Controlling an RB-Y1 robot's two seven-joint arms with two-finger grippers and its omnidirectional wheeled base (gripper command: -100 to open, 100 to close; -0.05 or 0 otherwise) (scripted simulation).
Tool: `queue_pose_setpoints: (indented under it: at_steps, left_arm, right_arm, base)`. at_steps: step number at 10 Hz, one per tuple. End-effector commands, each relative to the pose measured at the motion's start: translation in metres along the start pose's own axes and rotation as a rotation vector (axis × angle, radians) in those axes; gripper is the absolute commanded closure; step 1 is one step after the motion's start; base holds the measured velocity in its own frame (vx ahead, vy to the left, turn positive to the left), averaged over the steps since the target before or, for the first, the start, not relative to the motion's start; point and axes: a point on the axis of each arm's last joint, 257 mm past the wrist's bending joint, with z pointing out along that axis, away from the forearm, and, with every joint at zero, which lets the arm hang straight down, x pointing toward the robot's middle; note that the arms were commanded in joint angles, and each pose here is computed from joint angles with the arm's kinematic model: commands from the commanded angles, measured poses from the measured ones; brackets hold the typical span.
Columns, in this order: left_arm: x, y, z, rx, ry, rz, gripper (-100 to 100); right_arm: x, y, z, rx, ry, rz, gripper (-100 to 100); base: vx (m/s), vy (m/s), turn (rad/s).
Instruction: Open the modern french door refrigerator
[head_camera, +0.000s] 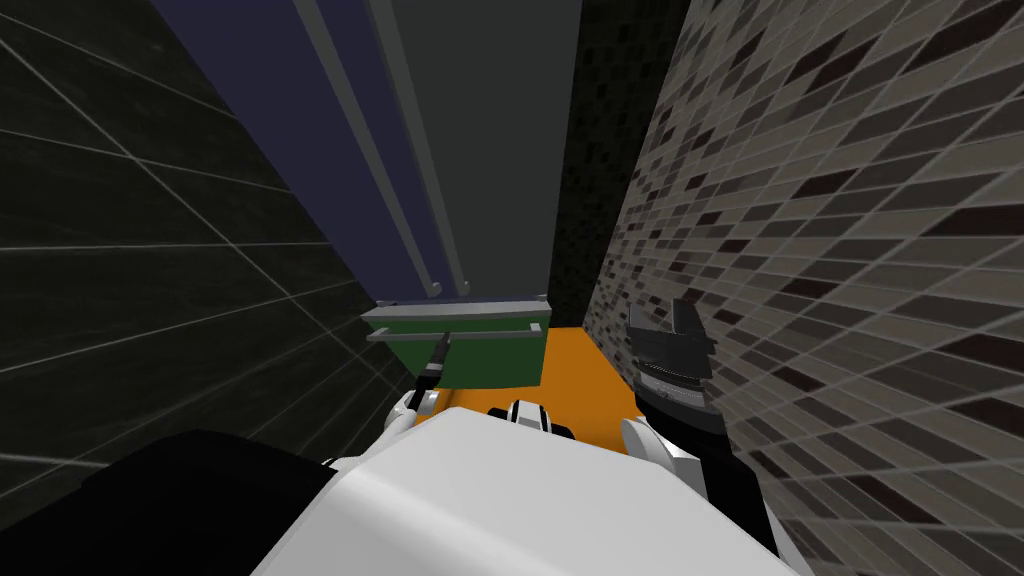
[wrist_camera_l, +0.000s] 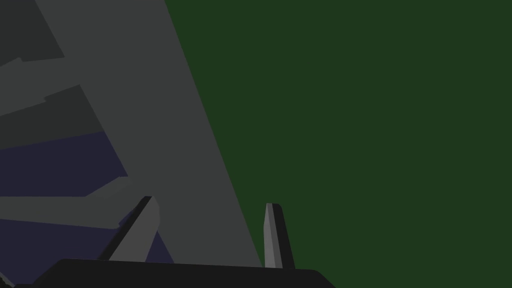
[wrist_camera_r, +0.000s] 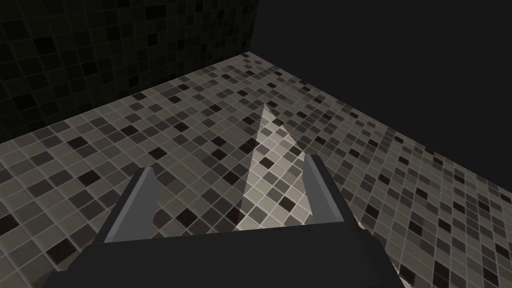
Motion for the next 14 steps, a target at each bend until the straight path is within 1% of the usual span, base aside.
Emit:
queue_pose_setpoints:
  at_steps: [1,2,3,5,6,7,10,11,12,14]
  left_arm:
    - [-0.049,0.014,0.0,-0.044,-0.072,0.007,100]
    - [-0.043,0.01,0.0,-0.035,-0.065,0.011,100]
    - [-0.047,0.012,-0.003,-0.041,-0.065,0.006,100]
    - [-0.048,0.011,-0.005,-0.038,-0.061,0.003,100]
    - [-0.049,0.009,-0.003,-0.034,-0.065,0.004,100]
    - [-0.045,0.007,-0.01,-0.029,-0.042,-0.007,100]
    - [-0.039,-0.001,-0.017,-0.011,-0.008,-0.023,100]
    - [-0.04,0.001,-0.016,-0.016,-0.015,-0.021,100]
    - [-0.04,0.0,-0.022,-0.015,-0.004,-0.026,100]
    - [-0.04,-0.003,-0.025,-0.008,0.006,-0.03,100]
  right_arm:
    - [0.0,0.0,0.0,0.0,0.0,0.0,0]
    - [0.0,0.0,0.0,0.0,0.0,0.0,0]
    - [0.0,0.0,0.0,0.0,0.0,0.0,0]
    - [0.0,0.0,0.0,0.0,0.0,0.0,0]
    - [0.0,0.0,0.0,0.0,0.0,0.0,0]
    - [0.0,0.0,0.0,0.0,0.0,0.0,0]
    - [0.0,0.0,0.0,0.0,0.0,0.0,0]
    - [0.0,0.0,0.0,0.0,0.0,0.0,0]
    - [0.0,0.0,0.0,0.0,0.0,0.0,0]
    - [0.0,0.0,0.0,0.0,0.0,0.0,0]
  base:
    - [-0.138,-0.131,-0.129]
    - [-0.05,-0.043,0.027]
    - [-0.123,-0.032,0.049]
    - [-0.19,-0.068,0.039]
    - [-0.088,-0.035,0.02]
    - [-0.114,-0.058,0.148]
    - [-0.173,-0.078,0.152]
    - [-0.079,-0.046,0.048]
    - [-0.132,-0.032,0.043]
    - [-0.186,-0.041,0.045]
